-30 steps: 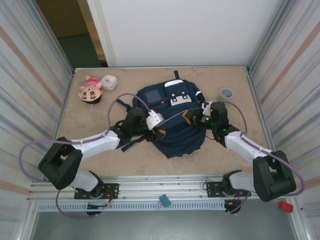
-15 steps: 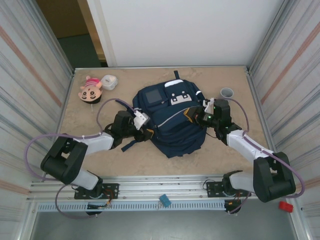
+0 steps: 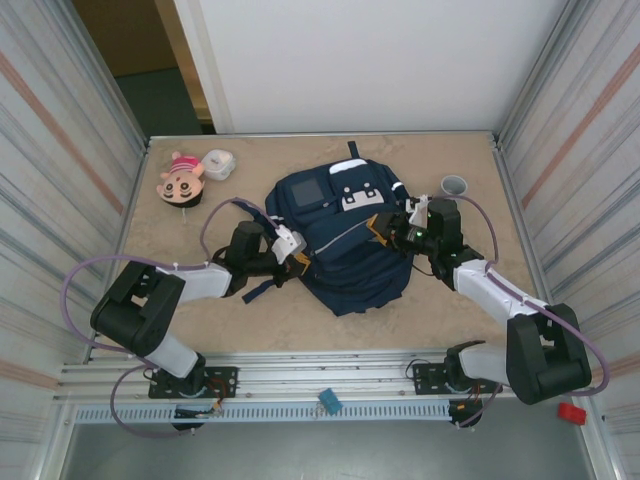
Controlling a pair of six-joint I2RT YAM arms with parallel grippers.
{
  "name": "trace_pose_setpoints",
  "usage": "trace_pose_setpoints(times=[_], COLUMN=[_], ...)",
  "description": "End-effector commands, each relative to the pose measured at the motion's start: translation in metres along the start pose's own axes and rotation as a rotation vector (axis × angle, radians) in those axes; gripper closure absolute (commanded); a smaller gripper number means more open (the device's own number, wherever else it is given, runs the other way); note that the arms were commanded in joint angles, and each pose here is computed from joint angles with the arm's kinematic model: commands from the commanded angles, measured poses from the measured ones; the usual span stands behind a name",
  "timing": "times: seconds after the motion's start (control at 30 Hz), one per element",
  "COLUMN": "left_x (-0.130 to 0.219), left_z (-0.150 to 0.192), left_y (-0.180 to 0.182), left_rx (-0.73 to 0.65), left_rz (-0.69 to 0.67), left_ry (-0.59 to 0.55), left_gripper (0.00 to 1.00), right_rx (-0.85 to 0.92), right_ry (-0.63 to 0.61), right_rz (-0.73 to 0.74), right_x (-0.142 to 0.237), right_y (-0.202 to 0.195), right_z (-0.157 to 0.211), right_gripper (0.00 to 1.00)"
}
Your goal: Pack the student bag
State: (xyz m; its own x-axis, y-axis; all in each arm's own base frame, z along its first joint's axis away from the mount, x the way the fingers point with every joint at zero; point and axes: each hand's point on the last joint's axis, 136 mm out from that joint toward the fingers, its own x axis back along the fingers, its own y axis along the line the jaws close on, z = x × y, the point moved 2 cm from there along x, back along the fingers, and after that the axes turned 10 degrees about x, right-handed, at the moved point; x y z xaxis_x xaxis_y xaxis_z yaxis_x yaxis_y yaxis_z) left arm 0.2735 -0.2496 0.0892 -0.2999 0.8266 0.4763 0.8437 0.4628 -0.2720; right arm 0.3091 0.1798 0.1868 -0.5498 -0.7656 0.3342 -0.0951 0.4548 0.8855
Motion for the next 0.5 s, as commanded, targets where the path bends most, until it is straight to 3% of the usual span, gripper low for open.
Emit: trace_pose_setpoints(times=[0.0,0.17,0.47], left_x=[0.000,0.002,0.002], left_z=[-0.010,-0.013,-0.023], left_y=[-0.011,-0.012,-0.018], left_rx=[-0.050,-0.054,-0.060], left_rz=[0.059,0.043,0.064], left_ry=[-0.034,-0.035,-0.033], left_gripper=[0.95,0.99,1.00], right_rx=[0.062,0.062,0.010], right_ry=[-0.035,-0.030,-0.117], right_rz=[-0.034,-0.009,0.037], right_x=[0.007,0.006,-0.003], right_y=[0.014,0.008,-0.014], right_z=[-0.005,0.016,0.051], right_gripper=[0.65,0.55,0.51])
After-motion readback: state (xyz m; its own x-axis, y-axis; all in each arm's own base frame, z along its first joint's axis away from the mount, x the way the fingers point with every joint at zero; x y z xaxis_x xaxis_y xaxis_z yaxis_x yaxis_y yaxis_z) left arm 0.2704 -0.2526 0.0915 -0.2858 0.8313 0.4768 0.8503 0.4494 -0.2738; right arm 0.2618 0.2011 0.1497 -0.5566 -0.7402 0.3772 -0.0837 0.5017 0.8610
